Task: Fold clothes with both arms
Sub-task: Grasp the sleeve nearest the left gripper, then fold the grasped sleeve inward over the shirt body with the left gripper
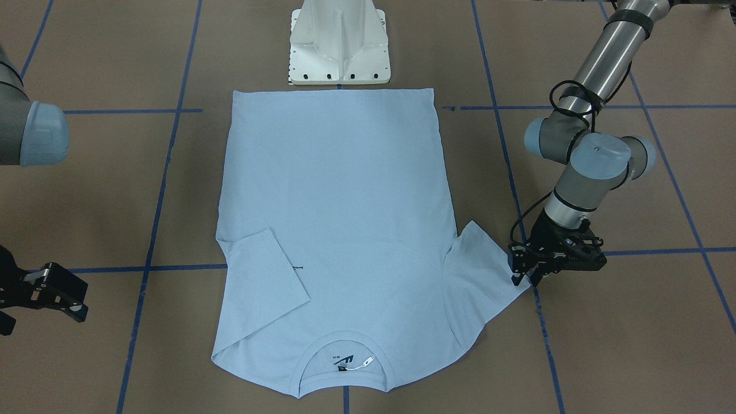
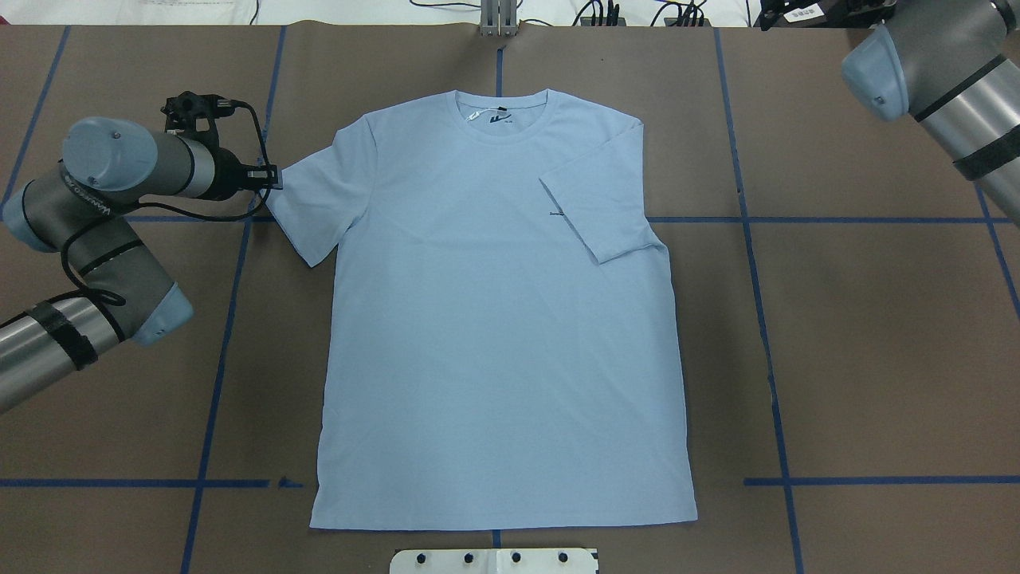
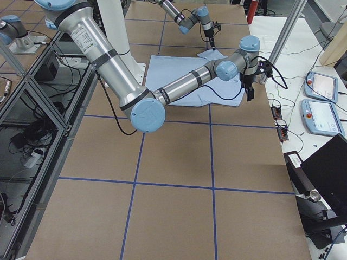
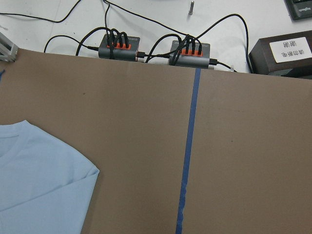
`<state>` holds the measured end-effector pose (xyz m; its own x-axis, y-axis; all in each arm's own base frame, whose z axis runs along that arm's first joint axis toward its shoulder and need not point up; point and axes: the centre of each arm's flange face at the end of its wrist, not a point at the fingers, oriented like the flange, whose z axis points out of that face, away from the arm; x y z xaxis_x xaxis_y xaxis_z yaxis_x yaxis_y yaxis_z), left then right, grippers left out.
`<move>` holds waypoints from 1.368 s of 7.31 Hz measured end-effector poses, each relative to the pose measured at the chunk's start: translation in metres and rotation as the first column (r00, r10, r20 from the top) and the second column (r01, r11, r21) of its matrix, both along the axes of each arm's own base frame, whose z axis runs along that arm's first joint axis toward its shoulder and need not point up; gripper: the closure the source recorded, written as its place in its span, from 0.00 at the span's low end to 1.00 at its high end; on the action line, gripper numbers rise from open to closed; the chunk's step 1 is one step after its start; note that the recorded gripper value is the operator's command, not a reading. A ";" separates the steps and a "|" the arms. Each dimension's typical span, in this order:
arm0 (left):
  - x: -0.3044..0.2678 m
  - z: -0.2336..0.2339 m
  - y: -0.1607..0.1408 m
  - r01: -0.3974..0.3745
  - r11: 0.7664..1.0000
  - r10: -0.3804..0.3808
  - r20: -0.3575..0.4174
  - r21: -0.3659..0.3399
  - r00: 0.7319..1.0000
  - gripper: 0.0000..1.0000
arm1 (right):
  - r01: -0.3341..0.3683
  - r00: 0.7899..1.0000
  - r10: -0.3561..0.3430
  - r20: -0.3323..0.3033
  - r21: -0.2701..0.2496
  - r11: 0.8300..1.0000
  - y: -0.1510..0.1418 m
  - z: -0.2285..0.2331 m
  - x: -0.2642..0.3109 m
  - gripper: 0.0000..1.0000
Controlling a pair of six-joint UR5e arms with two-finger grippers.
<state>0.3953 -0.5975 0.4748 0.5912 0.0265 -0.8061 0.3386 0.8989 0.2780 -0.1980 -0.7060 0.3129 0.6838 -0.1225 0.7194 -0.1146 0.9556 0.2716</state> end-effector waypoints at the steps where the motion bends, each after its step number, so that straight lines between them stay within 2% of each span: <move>1: 0.000 -0.001 0.000 0.000 1.000 0.000 -0.001 0.000 1.000 0.73 | 0.000 1.000 0.000 0.000 0.000 1.000 0.000 0.000 0.000 0.00; 4: 0.002 -0.003 0.000 0.000 1.000 0.000 -0.004 0.002 1.000 1.00 | -0.002 1.000 0.002 0.001 -0.002 1.000 0.000 0.001 0.001 0.00; 6: 0.003 -0.011 -0.001 0.002 1.000 -0.002 -0.015 0.008 1.000 1.00 | -0.002 1.000 0.002 0.001 -0.003 1.000 0.000 0.001 0.002 0.00; 8: 0.005 -0.047 -0.002 0.007 1.000 -0.007 -0.036 0.010 0.999 1.00 | -0.002 1.000 0.002 0.001 -0.004 1.000 0.000 0.002 0.002 0.00; 10: 0.032 -0.116 0.005 0.024 0.997 -0.028 -0.062 -0.073 0.998 1.00 | -0.003 1.000 0.003 0.001 -0.005 1.000 0.000 0.003 0.002 0.00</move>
<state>0.4271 -0.5928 0.3587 0.5393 -0.0475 -0.8408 0.3770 0.9064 0.1906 -0.1963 -0.7057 0.3155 0.6836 -0.1169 0.7205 -0.1179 0.9565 0.2670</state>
